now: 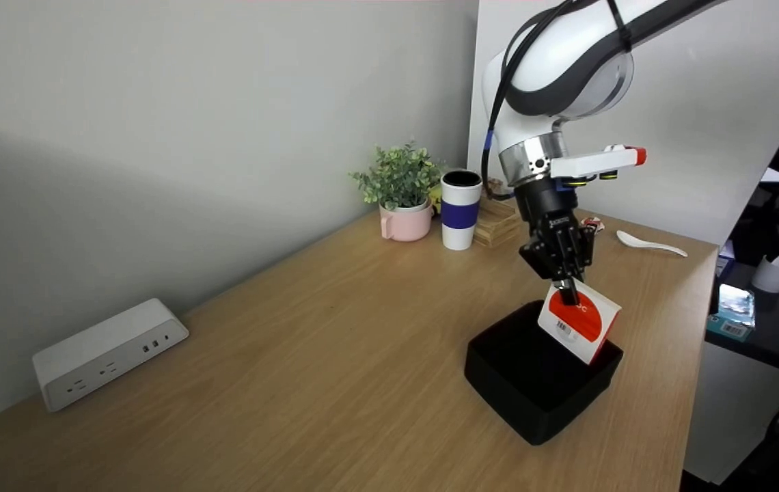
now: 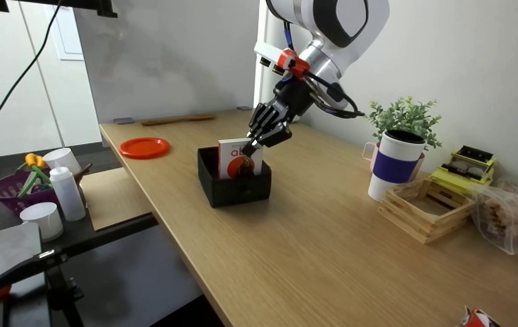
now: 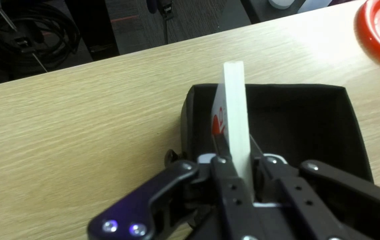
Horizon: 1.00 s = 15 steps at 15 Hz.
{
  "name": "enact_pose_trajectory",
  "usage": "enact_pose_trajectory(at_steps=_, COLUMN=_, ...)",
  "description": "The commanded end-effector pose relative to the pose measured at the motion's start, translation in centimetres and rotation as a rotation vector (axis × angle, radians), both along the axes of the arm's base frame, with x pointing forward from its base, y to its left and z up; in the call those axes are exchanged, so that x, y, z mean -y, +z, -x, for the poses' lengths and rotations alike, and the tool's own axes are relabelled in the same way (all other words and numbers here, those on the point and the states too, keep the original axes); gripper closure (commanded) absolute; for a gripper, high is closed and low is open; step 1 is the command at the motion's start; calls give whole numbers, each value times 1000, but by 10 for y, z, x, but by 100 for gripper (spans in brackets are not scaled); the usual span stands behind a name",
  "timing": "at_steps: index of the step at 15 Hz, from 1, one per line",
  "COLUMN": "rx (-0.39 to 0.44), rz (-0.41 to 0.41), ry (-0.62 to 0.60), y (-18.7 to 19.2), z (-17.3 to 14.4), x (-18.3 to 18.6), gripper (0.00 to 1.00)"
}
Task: Put the book inside the black box
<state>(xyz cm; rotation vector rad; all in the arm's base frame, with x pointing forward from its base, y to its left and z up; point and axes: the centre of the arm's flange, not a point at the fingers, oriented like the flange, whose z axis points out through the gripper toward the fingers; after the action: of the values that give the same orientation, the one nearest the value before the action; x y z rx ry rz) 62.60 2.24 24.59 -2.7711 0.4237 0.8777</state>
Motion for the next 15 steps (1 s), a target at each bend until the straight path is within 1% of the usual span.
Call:
enact_pose_trajectory(at_steps=1, rx=-31, rz=-31, ry=-6, y=-5, z=-13, x=8, gripper=96)
enact_pose_trajectory(at_steps=15, rx=-106, rz=-28, ry=-13, y=-27, z=-29, x=15, gripper=96)
